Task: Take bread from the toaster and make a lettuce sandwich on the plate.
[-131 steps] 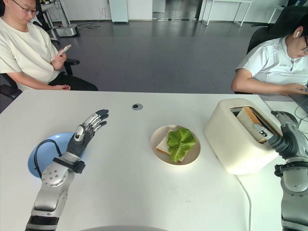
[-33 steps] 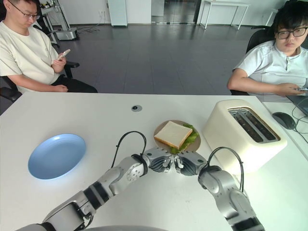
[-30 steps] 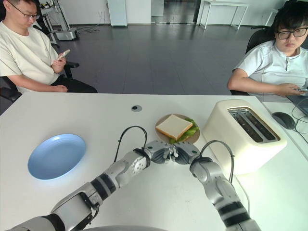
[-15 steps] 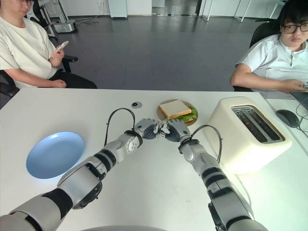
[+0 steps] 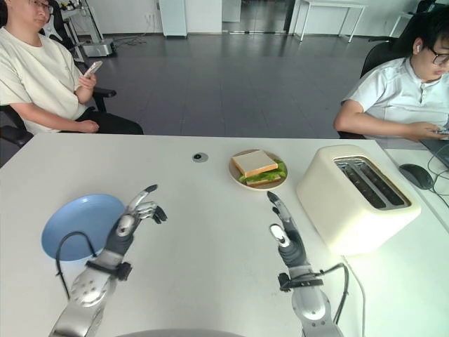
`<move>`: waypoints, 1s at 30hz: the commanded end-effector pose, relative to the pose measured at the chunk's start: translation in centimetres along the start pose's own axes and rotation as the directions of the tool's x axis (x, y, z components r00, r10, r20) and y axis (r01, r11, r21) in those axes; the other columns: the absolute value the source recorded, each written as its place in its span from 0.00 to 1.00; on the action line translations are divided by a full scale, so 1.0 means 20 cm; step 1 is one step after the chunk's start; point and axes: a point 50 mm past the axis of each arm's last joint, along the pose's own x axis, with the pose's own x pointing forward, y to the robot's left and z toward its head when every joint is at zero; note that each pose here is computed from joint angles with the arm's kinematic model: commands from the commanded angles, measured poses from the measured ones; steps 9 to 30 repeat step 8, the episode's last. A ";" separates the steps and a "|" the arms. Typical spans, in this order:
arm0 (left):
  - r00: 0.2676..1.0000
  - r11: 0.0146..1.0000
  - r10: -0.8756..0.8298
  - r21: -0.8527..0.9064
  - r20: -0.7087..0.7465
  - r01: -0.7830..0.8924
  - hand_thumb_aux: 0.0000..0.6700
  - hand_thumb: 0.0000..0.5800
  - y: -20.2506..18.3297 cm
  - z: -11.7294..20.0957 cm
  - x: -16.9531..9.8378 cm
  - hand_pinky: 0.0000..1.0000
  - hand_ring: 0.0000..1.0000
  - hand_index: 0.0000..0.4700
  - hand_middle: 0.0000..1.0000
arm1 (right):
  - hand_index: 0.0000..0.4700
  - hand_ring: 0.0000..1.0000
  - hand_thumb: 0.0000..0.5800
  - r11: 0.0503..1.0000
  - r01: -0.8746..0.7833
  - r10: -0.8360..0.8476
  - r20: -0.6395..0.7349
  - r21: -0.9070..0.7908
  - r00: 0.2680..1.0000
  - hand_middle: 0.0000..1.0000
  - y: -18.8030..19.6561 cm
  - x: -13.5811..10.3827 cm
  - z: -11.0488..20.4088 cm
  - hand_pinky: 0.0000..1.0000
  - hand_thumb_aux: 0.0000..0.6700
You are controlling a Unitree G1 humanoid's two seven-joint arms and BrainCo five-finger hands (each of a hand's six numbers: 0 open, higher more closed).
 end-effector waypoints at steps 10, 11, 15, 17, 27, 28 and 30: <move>0.996 0.979 0.076 -0.186 -0.051 -0.084 0.00 0.00 -0.02 0.01 -0.11 0.00 0.00 0.00 0.00 | 0.00 0.00 0.00 0.989 0.024 -0.014 -0.066 0.143 0.998 0.00 0.00 -0.08 -0.02 0.00 0.00; 0.996 0.979 0.076 -0.186 -0.051 -0.084 0.00 0.00 -0.02 0.01 -0.11 0.00 0.00 0.00 0.00 | 0.00 0.00 0.00 0.989 0.024 -0.014 -0.066 0.143 0.998 0.00 0.00 -0.08 -0.02 0.00 0.00; 0.996 0.979 0.076 -0.186 -0.051 -0.084 0.00 0.00 -0.02 0.01 -0.11 0.00 0.00 0.00 0.00 | 0.00 0.00 0.00 0.989 0.024 -0.014 -0.066 0.143 0.998 0.00 0.00 -0.08 -0.02 0.00 0.00; 0.996 0.979 0.076 -0.186 -0.051 -0.084 0.00 0.00 -0.02 0.01 -0.11 0.00 0.00 0.00 0.00 | 0.00 0.00 0.00 0.989 0.024 -0.014 -0.066 0.143 0.998 0.00 0.00 -0.08 -0.02 0.00 0.00; 0.996 0.979 0.076 -0.186 -0.051 -0.084 0.00 0.00 -0.02 0.01 -0.11 0.00 0.00 0.00 0.00 | 0.00 0.00 0.00 0.989 0.024 -0.014 -0.066 0.143 0.998 0.00 0.00 -0.08 -0.02 0.00 0.00; 0.996 0.979 0.076 -0.186 -0.051 -0.084 0.00 0.00 -0.02 0.01 -0.11 0.00 0.00 0.00 0.00 | 0.00 0.00 0.00 0.989 0.024 -0.014 -0.066 0.143 0.998 0.00 0.00 -0.08 -0.02 0.00 0.00; 0.996 0.979 0.076 -0.186 -0.051 -0.084 0.00 0.00 -0.02 0.01 -0.11 0.00 0.00 0.00 0.00 | 0.00 0.00 0.00 0.989 0.024 -0.014 -0.066 0.143 0.998 0.00 0.00 -0.08 -0.02 0.00 0.00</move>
